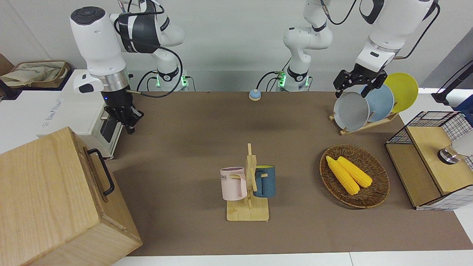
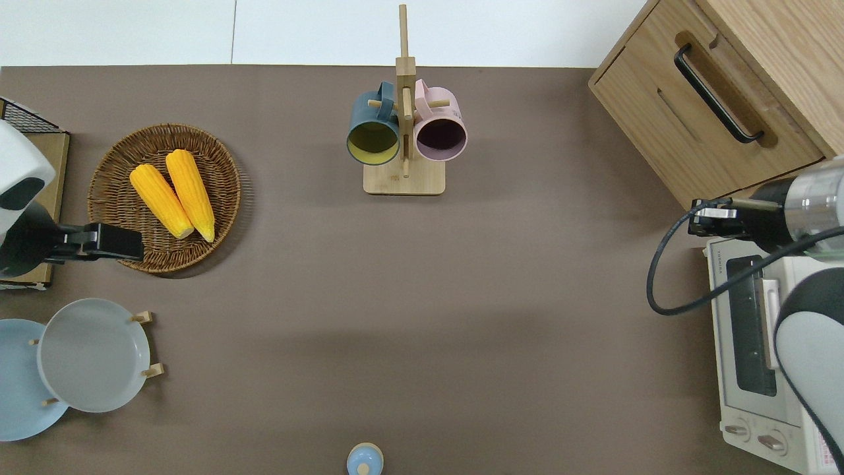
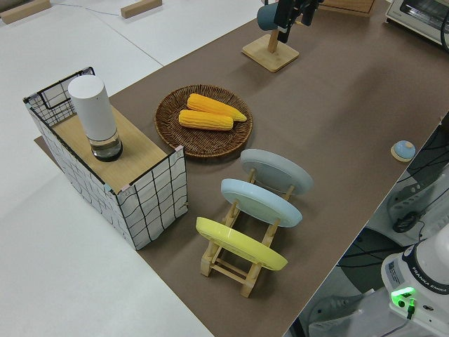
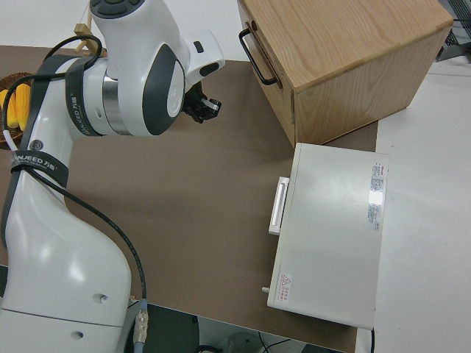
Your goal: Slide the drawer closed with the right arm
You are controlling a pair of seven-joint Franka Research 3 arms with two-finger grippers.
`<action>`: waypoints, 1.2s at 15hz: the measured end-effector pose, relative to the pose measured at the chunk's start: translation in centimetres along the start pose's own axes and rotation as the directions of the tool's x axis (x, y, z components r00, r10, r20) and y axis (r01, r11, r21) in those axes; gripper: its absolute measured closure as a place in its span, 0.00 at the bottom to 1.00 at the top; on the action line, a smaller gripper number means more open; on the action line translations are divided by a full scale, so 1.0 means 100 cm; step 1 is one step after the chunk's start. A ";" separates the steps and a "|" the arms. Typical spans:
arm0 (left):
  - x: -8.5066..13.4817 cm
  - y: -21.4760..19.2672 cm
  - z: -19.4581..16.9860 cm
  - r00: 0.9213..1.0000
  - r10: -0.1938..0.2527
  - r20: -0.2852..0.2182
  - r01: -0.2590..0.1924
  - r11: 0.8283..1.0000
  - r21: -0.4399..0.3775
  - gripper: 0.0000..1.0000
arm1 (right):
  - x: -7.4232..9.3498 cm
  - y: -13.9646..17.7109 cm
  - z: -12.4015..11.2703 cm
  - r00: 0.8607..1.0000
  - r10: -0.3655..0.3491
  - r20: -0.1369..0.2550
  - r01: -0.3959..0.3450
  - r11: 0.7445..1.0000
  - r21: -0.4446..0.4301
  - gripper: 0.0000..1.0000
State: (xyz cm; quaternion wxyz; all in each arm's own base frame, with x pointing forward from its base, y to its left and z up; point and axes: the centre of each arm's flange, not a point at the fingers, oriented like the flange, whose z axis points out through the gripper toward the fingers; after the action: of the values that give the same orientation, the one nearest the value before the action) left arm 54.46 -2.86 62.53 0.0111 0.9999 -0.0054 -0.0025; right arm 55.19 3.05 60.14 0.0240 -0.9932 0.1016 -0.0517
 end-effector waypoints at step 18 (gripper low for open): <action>0.000 0.000 0.000 1.000 0.000 0.000 0.000 1.000 0.000 0.00 | -0.039 0.005 -0.023 0.991 -0.135 -0.001 0.135 0.990 0.027 0.01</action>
State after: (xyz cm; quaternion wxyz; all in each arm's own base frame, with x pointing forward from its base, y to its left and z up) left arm 54.46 -2.86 62.53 0.0111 0.9999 -0.0054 -0.0024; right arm 51.09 3.29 61.97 0.0337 -0.9974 0.0334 -0.0542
